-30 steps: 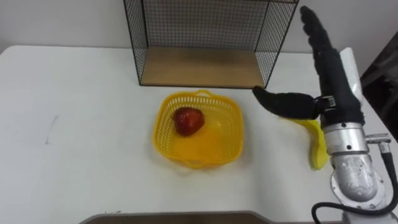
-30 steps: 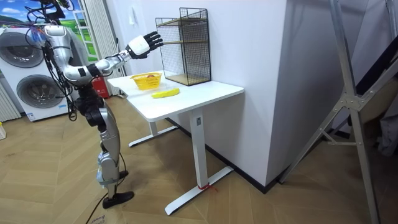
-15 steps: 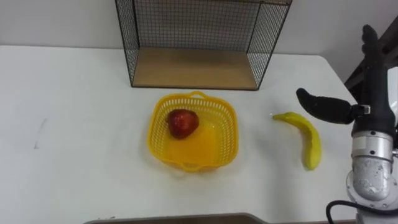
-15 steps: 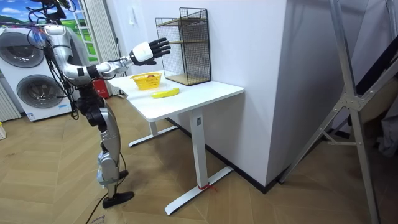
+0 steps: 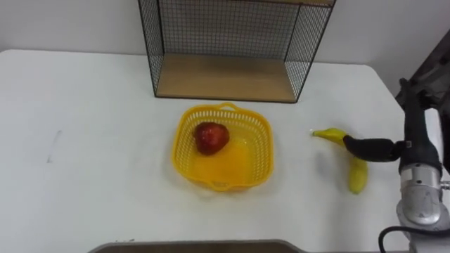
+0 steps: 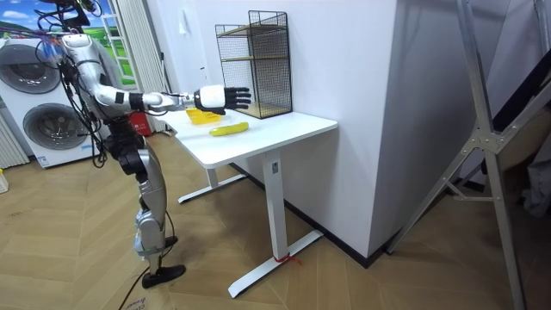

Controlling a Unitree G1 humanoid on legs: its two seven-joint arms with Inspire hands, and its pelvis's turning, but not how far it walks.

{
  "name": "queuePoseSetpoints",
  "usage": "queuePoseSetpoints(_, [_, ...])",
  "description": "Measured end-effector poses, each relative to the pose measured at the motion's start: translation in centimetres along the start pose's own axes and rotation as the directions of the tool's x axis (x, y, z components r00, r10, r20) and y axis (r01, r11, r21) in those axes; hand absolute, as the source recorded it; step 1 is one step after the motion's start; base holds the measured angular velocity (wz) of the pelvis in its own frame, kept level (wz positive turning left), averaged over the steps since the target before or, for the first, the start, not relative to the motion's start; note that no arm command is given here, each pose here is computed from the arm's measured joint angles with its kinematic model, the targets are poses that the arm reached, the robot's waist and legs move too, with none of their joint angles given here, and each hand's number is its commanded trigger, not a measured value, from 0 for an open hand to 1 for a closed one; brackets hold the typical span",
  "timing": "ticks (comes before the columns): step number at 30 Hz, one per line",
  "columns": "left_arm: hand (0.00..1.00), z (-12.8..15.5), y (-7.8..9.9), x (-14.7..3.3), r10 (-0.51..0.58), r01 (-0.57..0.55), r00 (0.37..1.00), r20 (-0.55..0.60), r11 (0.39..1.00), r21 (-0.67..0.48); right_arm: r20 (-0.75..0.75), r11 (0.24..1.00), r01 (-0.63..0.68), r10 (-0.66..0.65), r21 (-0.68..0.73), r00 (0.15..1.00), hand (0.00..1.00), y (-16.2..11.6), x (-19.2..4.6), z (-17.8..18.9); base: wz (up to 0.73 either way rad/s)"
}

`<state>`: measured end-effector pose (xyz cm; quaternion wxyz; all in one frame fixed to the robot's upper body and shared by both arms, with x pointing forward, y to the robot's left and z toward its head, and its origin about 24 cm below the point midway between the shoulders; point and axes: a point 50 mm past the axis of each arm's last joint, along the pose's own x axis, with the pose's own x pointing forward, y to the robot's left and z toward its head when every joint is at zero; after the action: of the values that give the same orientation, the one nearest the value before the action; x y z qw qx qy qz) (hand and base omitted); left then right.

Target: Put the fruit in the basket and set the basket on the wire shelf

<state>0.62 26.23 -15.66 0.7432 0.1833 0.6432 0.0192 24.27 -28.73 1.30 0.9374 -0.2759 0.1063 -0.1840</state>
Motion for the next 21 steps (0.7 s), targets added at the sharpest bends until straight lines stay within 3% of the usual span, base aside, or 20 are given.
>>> queuePoseSetpoints(9, [0.0, -0.4, 0.0, -0.1, -0.016, 0.016, 0.999, -0.028, 1.0, 0.005, -0.24, 0.99, -0.134, 0.122, -0.035, 0.963, 0.0, 0.4, 0.5, -4.4, 0.07])
queuePoseSetpoints(21, [0.0, -1.0, 0.1, -0.1, -0.014, 0.014, 0.998, -0.064, 1.0, 0.005, -0.346, 0.979, -0.204, 0.194, 0.008, 0.918, 0.0, 0.8, 0.7, -6.3, 0.06])
